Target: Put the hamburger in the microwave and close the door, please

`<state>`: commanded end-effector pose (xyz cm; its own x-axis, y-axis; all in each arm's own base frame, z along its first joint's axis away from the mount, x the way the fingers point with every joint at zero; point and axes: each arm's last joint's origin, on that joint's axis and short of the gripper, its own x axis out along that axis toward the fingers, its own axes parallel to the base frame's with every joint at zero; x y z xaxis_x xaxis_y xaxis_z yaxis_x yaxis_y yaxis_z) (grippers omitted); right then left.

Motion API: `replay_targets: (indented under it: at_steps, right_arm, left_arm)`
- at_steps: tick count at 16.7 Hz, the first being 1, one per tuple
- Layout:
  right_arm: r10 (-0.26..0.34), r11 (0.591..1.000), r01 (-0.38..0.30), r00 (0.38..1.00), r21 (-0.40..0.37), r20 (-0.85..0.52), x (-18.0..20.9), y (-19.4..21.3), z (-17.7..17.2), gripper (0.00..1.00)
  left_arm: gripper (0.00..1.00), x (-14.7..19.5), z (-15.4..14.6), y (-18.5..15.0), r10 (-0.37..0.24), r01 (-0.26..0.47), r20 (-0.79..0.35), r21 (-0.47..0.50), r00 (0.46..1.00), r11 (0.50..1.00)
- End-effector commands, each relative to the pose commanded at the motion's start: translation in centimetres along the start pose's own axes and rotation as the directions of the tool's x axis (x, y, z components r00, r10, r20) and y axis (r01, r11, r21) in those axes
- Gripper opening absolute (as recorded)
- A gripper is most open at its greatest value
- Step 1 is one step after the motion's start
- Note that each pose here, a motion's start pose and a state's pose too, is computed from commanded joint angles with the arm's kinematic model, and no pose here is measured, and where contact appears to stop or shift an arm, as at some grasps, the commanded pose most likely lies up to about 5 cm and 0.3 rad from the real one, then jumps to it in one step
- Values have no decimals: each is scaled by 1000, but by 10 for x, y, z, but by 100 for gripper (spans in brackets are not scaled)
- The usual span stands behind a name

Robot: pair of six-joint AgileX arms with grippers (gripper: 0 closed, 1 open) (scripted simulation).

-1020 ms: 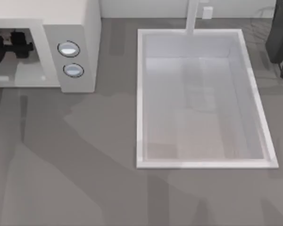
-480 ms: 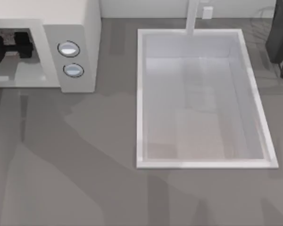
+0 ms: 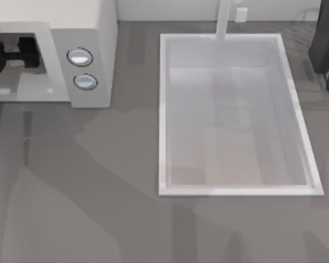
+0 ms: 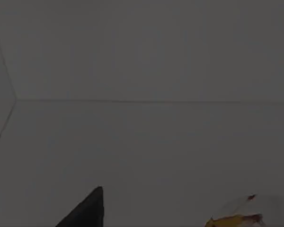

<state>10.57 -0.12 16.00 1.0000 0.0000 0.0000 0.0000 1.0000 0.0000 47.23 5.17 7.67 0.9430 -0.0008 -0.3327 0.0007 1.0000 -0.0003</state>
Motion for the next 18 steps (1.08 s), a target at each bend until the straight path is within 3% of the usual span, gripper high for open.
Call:
replay_targets:
  at_steps: [5, 13, 18]
  right_arm:
    - [0, 1000, 0, 1000, 0, 0, 0, 0, 0, 100]
    - [0, 1000, 0, 1000, 0, 0, 0, 0, 0, 100]
    - [0, 1000, 0, 1000, 0, 0, 0, 0, 0, 100]
  left_arm:
    - [100, -31, -6, 5, 1, -1, 19, 3, 1000, 1000]
    - [100, -152, -59, 5, -4, 4, -30, -6, 1000, 1000]
    - [100, -188, -67, 4, 0, 0, -1, 0, 1000, 1000]
